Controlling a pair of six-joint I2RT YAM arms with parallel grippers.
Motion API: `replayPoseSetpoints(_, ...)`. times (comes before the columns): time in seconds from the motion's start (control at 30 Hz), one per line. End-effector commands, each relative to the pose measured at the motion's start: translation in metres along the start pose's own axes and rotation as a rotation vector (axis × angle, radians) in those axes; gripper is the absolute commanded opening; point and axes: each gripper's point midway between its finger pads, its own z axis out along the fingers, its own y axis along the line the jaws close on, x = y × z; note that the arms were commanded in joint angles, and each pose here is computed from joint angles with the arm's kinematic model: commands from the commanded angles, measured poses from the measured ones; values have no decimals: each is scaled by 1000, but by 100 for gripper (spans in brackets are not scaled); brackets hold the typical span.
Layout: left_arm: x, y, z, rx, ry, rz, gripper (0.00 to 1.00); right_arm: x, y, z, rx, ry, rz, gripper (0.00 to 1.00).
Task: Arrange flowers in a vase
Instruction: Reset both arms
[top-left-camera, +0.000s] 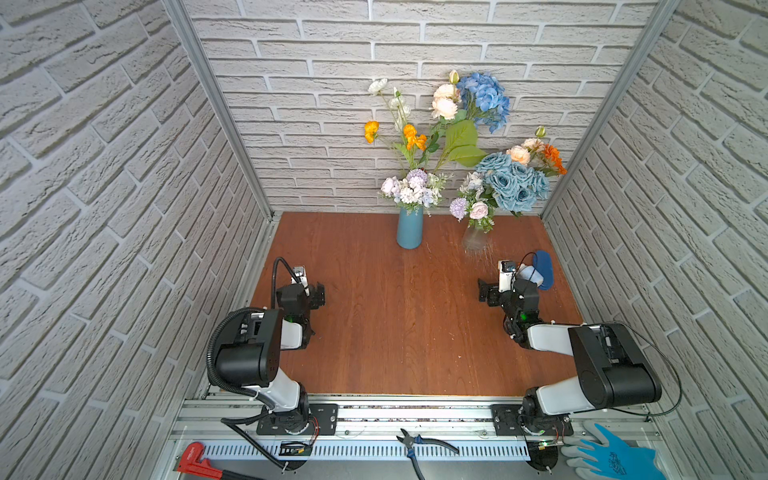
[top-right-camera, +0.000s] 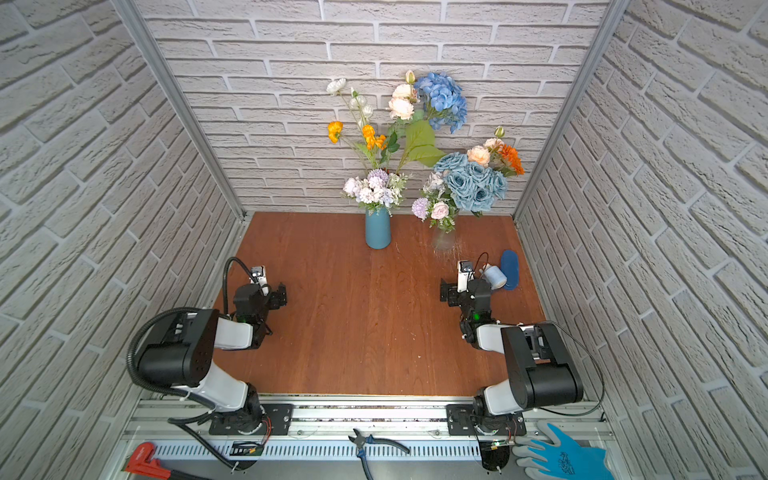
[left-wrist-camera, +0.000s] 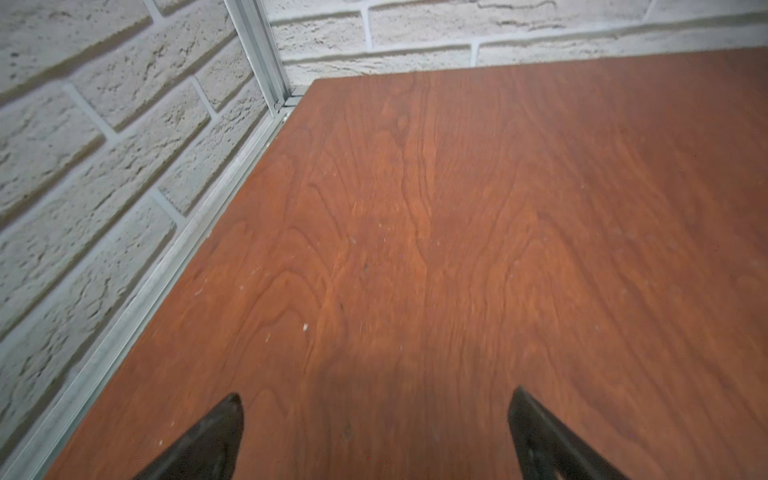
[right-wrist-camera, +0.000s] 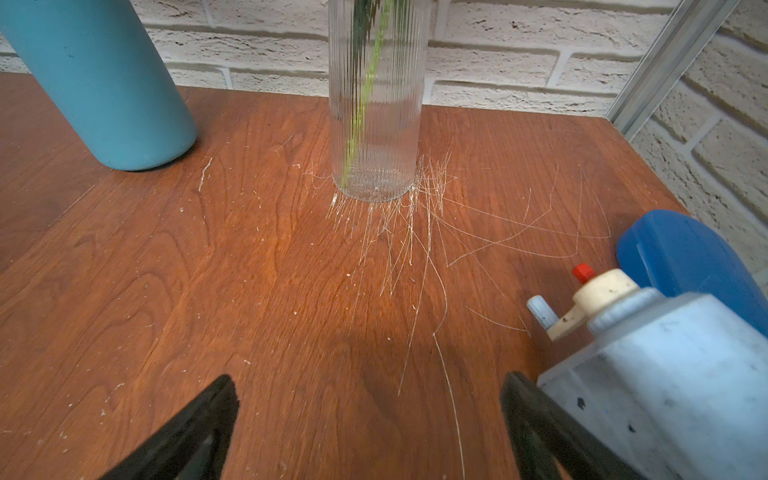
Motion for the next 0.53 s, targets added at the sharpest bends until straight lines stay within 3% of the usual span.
replayPoseSetpoints(0.0,-17,-7,2,58,-48,-33,98,-10,4,-1,-23,-43,-6,100)
replayPoseSetpoints(0.5,-16,-6,2,55,-48,-32,98,-10,4,-1,-22,-40,-6,100)
